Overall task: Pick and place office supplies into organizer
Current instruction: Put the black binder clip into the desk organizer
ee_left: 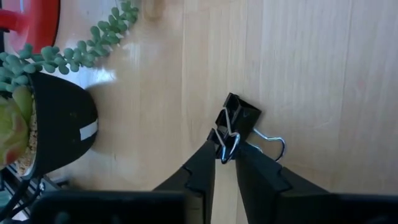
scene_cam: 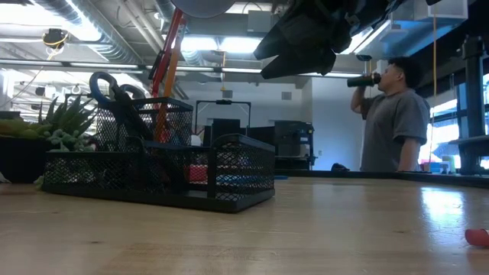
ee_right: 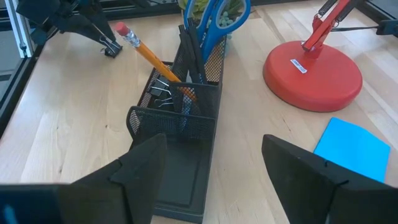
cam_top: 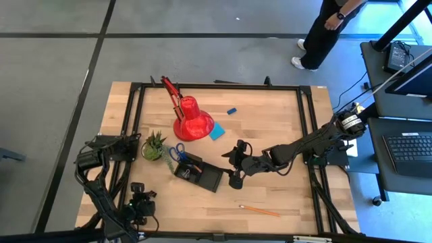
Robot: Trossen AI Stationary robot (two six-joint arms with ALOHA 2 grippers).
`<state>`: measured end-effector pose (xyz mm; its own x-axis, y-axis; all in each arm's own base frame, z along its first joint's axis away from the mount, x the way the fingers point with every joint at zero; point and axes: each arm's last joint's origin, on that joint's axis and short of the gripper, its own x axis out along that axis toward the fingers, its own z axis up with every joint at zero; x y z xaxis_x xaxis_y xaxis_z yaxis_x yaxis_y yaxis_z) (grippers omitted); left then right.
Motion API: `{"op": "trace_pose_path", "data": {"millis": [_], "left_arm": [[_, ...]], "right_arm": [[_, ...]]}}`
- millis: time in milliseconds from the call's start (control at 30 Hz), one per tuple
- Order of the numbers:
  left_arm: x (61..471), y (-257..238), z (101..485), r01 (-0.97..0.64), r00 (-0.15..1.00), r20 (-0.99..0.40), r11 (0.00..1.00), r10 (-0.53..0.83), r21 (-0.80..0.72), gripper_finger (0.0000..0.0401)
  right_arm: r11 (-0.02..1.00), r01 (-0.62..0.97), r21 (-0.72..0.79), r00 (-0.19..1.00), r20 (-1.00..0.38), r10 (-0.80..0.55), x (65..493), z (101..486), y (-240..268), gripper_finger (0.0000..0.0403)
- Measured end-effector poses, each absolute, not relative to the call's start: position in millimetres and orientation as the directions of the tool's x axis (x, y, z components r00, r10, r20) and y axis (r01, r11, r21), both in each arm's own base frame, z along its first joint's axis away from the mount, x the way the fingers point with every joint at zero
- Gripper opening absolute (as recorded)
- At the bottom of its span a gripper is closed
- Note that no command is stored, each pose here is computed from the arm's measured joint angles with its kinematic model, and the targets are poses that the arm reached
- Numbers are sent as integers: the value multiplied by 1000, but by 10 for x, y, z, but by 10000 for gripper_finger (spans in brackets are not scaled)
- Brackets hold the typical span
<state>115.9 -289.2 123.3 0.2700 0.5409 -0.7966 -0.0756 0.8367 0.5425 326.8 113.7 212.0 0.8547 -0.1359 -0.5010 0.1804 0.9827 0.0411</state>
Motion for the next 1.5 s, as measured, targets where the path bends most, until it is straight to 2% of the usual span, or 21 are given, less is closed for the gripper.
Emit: {"op": "trace_pose_path", "data": {"millis": [333, 500, 733, 1300, 1500], "left_arm": [[1165, -2890, 1234, -80, 273, -795, 836, 542, 543, 40], [1166, -2890, 1234, -80, 274, -794, 836, 542, 543, 40], [1183, -2888, 1242, -85, 334, -766, 827, 548, 555, 40], [1179, -2889, 1239, -84, 318, -775, 830, 547, 551, 40], [1190, -2888, 1245, -87, 355, -756, 825, 550, 559, 40]], "right_arm": [[983, 180, 41, 855, -501, -136, 3268, 2120, 1138, 267], [983, 180, 41, 855, -501, -136, 3268, 2120, 1137, 267], [983, 180, 41, 855, -501, -136, 3268, 2119, 1137, 267], [983, 180, 40, 854, -502, -136, 3268, 2119, 1137, 267], [983, 180, 40, 854, -502, -136, 3268, 2119, 1137, 267]]}}
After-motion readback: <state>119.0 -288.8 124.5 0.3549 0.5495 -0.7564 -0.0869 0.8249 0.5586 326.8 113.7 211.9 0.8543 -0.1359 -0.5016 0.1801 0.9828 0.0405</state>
